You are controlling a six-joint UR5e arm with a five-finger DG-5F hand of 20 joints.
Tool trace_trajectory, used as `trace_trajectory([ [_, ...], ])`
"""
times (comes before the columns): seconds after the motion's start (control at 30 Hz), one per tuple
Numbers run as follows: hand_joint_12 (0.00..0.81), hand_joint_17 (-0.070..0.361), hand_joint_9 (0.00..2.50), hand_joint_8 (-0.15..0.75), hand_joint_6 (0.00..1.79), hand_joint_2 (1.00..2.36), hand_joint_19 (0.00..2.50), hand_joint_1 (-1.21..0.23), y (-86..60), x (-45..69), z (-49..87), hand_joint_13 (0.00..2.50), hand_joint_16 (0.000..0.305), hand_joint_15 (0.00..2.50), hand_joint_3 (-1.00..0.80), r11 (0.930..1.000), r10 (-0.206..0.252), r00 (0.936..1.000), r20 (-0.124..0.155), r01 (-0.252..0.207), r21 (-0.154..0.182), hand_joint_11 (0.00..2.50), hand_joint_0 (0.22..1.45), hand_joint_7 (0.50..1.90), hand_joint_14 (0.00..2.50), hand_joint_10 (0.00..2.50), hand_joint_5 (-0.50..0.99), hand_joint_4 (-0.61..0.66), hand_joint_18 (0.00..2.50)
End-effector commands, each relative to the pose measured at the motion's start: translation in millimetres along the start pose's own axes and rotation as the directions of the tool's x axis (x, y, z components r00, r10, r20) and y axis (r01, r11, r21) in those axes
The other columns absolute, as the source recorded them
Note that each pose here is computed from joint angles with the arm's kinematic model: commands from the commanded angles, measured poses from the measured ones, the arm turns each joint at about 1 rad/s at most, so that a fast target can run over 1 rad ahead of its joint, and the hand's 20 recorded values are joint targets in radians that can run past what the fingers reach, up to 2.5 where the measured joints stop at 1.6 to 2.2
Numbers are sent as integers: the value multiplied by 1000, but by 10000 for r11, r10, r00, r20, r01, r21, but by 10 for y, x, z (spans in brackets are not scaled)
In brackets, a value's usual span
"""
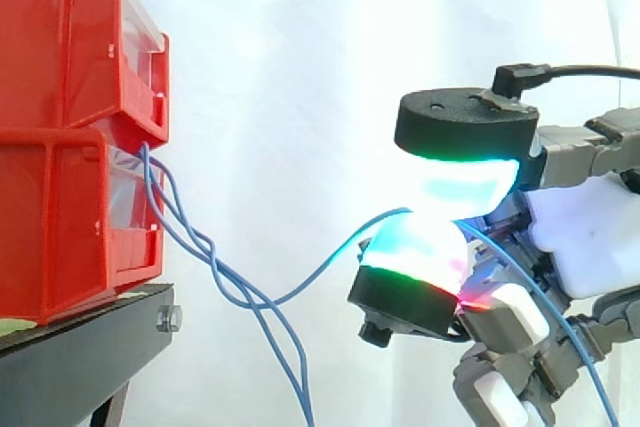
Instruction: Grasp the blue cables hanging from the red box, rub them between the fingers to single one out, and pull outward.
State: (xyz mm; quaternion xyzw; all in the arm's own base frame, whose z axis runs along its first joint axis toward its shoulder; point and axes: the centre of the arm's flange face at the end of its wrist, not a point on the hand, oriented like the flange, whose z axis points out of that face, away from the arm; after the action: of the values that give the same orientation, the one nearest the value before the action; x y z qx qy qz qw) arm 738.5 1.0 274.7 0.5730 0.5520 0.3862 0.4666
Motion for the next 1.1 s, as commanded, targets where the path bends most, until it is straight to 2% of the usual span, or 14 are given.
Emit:
trace_trajectory([
  [0.0, 403, 124, 1208, 288, 902, 1002, 501, -785, -3, 1, 2, 905, 55, 717, -33, 10000, -1, 10000, -2, 1, 4, 652, 573, 1138, 22, 18, -59, -4, 728],
  [1.07, 421, 126, 1221, 311, 900, 1007, 509, -767, -8, -3, -5, 924, 56, 694, -50, 10000, -6, 10000, 13, 6, 18, 692, 573, 1145, 21, 17, -67, 27, 783],
])
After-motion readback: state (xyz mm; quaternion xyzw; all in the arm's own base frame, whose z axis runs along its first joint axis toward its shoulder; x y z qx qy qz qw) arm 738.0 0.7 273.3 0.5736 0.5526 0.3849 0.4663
